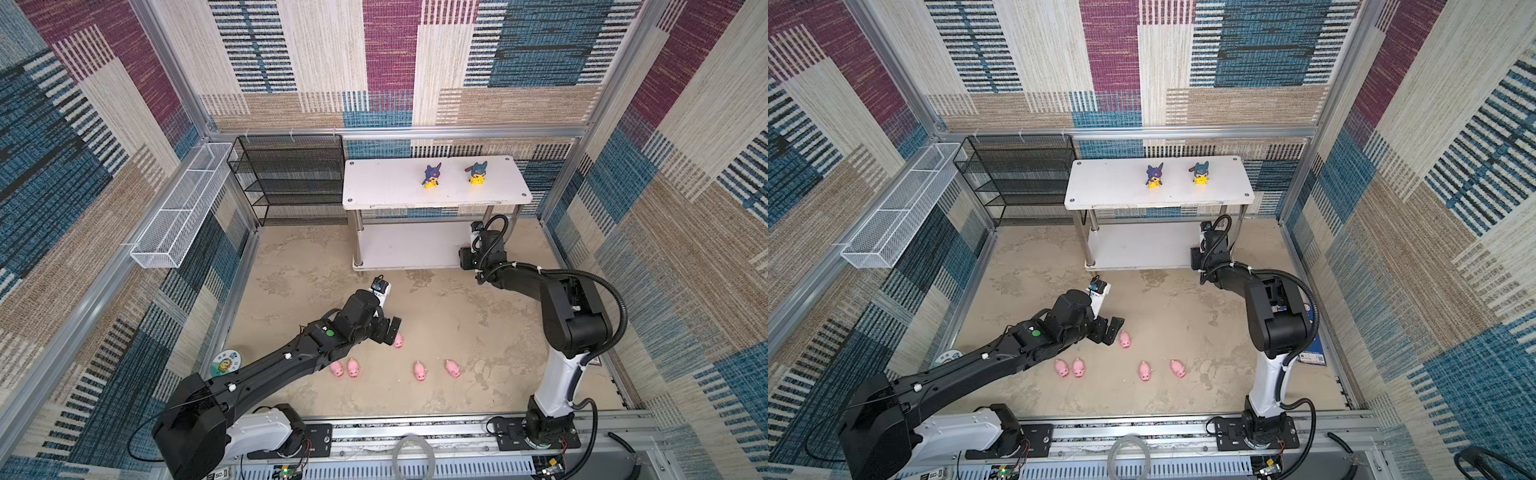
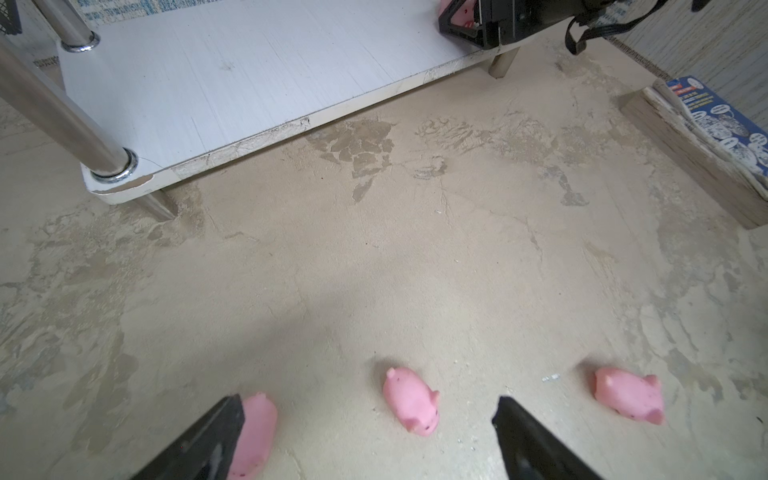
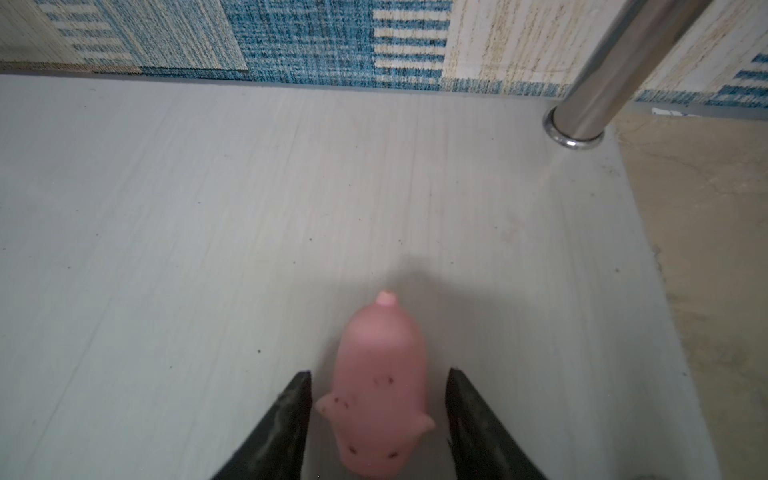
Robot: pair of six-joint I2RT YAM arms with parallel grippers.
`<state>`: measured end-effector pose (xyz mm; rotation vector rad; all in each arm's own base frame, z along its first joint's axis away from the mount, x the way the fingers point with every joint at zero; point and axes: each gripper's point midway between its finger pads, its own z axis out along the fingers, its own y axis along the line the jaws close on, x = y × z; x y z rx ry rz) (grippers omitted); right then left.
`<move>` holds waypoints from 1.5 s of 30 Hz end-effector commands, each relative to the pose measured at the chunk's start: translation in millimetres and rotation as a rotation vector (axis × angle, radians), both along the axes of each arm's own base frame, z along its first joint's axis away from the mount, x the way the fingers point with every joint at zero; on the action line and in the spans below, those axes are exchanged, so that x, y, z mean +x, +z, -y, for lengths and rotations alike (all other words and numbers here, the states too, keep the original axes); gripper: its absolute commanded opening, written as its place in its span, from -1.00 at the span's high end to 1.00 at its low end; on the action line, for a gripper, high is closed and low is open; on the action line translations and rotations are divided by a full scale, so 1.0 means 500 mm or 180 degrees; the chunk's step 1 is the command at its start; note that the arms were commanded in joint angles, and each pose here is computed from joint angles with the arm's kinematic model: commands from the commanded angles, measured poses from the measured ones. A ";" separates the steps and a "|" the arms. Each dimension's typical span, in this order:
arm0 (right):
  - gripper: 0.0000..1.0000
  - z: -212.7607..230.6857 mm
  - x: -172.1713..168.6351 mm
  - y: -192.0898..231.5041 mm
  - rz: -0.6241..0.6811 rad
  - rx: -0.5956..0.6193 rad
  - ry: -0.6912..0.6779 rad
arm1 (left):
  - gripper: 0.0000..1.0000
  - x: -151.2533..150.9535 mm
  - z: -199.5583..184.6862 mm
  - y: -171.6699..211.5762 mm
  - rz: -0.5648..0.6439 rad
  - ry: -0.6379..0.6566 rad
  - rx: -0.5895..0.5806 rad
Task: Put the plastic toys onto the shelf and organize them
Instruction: 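Set the pink pig on the lower shelf tier and open the right gripper, then move the right gripper back down over the pink pigs on the floor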
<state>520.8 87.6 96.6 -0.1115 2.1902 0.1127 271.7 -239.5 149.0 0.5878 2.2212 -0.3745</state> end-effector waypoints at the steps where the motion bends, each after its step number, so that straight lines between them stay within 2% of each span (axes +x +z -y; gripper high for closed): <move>1: -0.18 -0.005 -0.004 0.011 0.0011 0.0036 0.0034 | -0.99 0.004 0.007 0.009 0.0059 -0.0075 0.0016; 12: -0.24 -0.007 -0.045 0.047 0.0042 0.0239 0.0003 | -0.99 -0.005 0.002 0.014 0.0041 -0.0064 -0.0047; 23: -0.25 -0.035 -0.157 0.068 0.0011 0.0665 0.0099 | -0.99 -0.034 -0.020 0.027 0.0055 -0.0023 -0.0221; 35: -0.25 -0.158 -0.393 0.060 -0.0247 0.0670 0.0430 | -0.99 -0.082 -0.043 0.024 -0.0070 0.0021 -0.0535; 40: -0.24 -0.170 -0.504 0.043 -0.0472 0.0780 0.0448 | -1.00 -0.104 -0.053 0.013 -0.0120 0.0041 -0.0649; 45: -0.23 -0.184 -0.584 0.035 -0.0708 0.0805 0.0415 | -1.00 -0.116 -0.060 -0.009 -0.0154 0.0054 -0.0670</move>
